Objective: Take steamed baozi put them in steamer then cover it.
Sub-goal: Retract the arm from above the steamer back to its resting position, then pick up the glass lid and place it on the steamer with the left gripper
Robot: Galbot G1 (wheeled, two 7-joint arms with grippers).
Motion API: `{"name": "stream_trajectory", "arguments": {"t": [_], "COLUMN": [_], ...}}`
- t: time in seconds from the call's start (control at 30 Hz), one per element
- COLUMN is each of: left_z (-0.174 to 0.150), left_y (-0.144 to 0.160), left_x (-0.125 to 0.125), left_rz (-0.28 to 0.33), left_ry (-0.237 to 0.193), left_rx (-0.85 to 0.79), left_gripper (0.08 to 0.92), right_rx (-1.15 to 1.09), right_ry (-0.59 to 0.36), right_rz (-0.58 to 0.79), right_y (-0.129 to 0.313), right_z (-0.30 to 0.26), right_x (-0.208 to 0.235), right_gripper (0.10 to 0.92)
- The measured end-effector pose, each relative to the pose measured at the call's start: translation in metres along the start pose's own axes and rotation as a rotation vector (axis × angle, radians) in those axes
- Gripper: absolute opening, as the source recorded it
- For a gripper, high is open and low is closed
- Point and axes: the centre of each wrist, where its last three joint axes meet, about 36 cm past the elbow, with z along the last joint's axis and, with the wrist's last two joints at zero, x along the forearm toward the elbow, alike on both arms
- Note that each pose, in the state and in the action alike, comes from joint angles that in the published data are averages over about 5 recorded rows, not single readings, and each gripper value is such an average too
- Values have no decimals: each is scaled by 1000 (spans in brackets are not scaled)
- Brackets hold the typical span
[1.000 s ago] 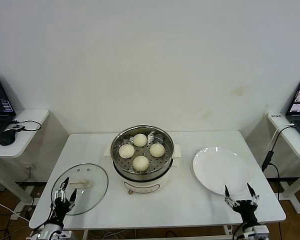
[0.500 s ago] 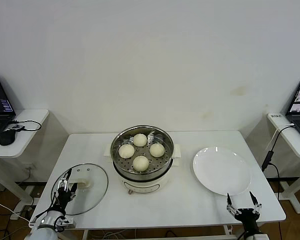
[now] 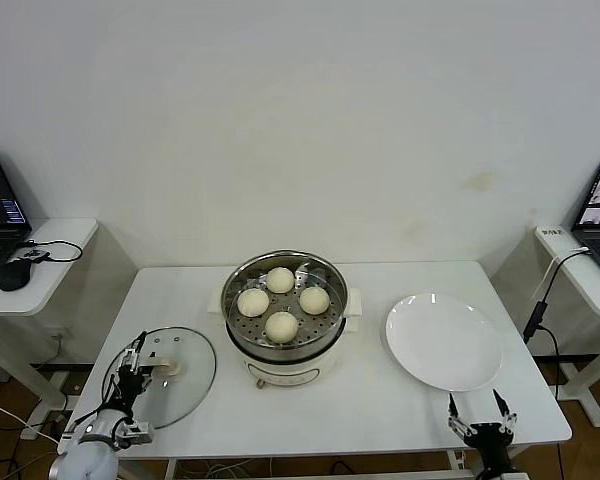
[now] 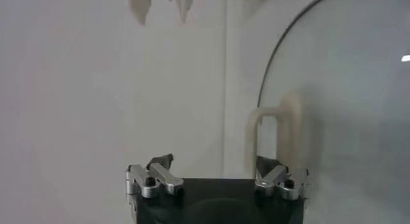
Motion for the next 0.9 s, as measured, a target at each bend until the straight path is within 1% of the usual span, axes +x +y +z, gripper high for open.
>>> {"name": "stream_trajectory", "arguments": {"t": [0.2,0.37,0.53,0.63,0.73,0.9], "left_z": [3,4,5,7,9,13], "left_y": [-3,-5,-2,3,11,30], "left_x": [-3,-3,-1,2,5,14], "left_rz": [23,25,0,-22,-42,-77], "left_ry": [6,1,-3,-2,2,19], "left_rx": [7,19,35,39,39,29], "left_gripper": [536,389,242,174,152,152], "right_rx": [1,2,8,16,20,23], "right_ry": [8,8,7,6,6,2], "right_rz": [-11,-19,-28,-33,-41,-53], "right_y": [1,4,6,5,5,7], "right_z": [0,-1,0,0,-1,-2], "right_x": [-1,-2,-2,-1,0,1], "right_gripper": [823,823,823,823,823,823]}}
